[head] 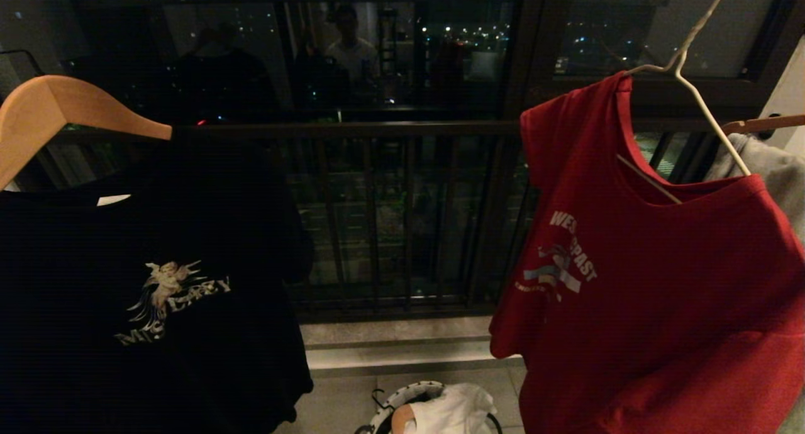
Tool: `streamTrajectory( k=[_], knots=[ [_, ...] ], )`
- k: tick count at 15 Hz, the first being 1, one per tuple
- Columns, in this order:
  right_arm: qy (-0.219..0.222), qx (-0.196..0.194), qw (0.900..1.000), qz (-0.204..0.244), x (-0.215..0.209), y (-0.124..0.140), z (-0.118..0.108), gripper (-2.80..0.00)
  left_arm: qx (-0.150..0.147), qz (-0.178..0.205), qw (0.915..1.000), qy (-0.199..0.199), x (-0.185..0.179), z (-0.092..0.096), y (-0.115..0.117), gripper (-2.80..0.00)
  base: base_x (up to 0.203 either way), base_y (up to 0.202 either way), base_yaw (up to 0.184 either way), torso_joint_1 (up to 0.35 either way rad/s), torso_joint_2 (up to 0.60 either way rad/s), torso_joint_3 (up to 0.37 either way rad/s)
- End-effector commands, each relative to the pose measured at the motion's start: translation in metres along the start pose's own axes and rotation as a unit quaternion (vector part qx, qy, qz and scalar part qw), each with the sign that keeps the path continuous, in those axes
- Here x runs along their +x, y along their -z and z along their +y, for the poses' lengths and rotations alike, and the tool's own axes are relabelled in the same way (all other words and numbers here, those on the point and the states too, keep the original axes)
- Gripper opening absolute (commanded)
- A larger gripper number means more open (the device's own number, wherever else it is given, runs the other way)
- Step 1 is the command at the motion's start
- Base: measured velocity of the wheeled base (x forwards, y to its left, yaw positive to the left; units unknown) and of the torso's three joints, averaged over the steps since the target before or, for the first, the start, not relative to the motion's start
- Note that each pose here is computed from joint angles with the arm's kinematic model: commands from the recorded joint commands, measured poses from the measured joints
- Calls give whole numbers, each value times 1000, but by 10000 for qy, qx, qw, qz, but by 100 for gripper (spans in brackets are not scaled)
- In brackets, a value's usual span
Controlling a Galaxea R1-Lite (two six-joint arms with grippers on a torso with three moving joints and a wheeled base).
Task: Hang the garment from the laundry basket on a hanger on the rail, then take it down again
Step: Take the clothes off the clothes rack
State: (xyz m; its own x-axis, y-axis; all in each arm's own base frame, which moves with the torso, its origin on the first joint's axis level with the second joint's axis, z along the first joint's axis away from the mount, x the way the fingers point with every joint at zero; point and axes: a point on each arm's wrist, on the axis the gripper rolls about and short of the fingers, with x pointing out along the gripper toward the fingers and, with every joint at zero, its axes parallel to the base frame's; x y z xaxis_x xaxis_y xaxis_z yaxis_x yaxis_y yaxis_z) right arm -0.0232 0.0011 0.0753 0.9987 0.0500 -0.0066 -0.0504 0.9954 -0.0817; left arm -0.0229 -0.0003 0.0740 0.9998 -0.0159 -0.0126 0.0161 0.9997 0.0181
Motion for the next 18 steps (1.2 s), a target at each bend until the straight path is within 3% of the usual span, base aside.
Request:
streamTrajectory(
  k=[1, 4, 7, 13, 18],
  knots=[
    [-3, 19, 10000, 13, 0, 0, 0, -280, 0, 14, 10000, -3, 0, 0, 0, -280, 0, 0, 0, 0, 0, 0],
    [37, -11, 10000, 5, 0, 0, 0, -280, 3, 14, 10000, -8, 0, 0, 0, -280, 0, 0, 0, 0, 0, 0],
    [89, -31, 9998, -195, -4, -23, -2, -280, 8, 14, 10000, -3, 0, 0, 0, -280, 0, 0, 0, 0, 0, 0],
    [63, -77, 9984, -552, 4, -129, -11, -280, 8, 14, 10000, -3, 0, 0, 0, -280, 0, 0, 0, 0, 0, 0],
    [-61, -358, 9981, -503, 49, -210, -19, -280, -23, 11, 10000, -10, 0, 0, 0, -280, 0, 0, 0, 0, 0, 0]
  ],
)
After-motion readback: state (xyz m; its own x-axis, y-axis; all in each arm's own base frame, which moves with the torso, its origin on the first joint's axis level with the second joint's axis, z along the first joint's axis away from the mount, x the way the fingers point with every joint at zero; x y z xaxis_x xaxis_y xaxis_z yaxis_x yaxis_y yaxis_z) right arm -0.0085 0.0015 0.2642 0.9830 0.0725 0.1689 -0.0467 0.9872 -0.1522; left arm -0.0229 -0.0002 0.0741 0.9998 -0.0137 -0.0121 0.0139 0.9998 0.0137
